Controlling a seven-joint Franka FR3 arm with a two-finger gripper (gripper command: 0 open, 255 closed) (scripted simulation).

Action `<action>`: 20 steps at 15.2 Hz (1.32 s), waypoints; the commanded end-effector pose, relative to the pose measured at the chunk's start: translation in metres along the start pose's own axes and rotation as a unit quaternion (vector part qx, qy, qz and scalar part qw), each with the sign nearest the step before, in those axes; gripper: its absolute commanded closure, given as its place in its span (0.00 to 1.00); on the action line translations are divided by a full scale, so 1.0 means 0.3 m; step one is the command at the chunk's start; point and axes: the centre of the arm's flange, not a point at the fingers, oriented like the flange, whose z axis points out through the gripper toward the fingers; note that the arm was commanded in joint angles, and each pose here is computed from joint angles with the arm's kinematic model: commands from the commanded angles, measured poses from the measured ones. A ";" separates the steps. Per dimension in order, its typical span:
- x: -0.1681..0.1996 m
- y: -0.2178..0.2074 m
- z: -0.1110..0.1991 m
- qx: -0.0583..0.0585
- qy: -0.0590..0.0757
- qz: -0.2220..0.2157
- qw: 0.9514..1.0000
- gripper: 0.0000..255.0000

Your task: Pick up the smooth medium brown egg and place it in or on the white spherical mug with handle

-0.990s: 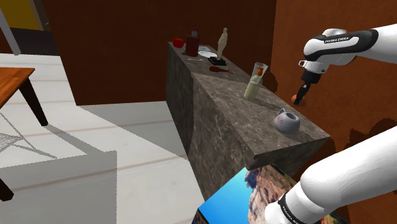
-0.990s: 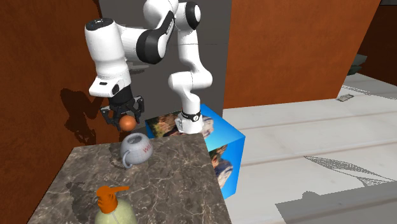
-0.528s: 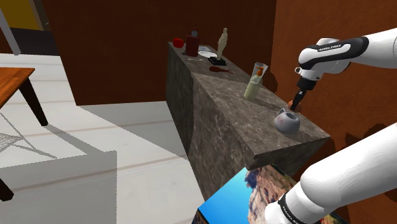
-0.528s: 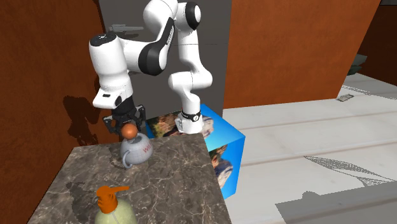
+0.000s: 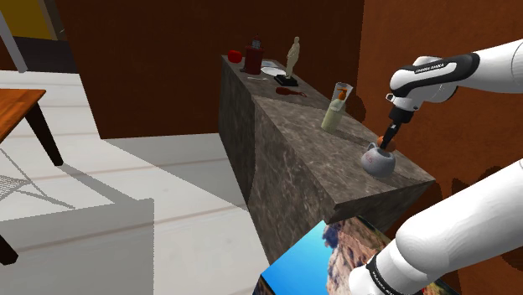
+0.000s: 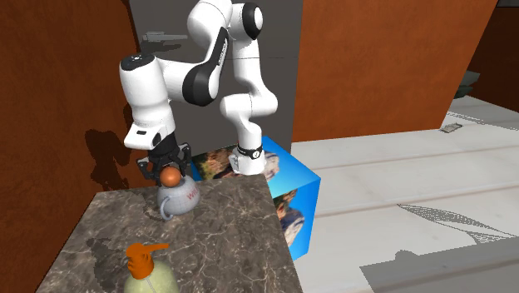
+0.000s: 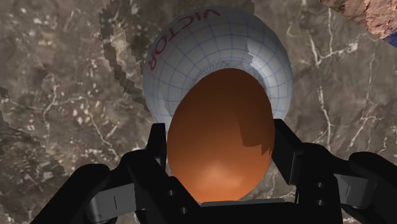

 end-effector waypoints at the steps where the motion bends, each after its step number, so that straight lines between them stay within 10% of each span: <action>1: 0.000 0.000 0.000 0.000 0.000 0.000 1.000 1.00; 3: 0.000 0.000 0.000 0.000 0.000 0.000 1.000 1.00; 4: 0.000 0.000 0.000 0.000 0.000 0.000 1.000 0.00; 20: 0.000 0.000 -0.167 0.000 0.000 0.000 1.000 0.00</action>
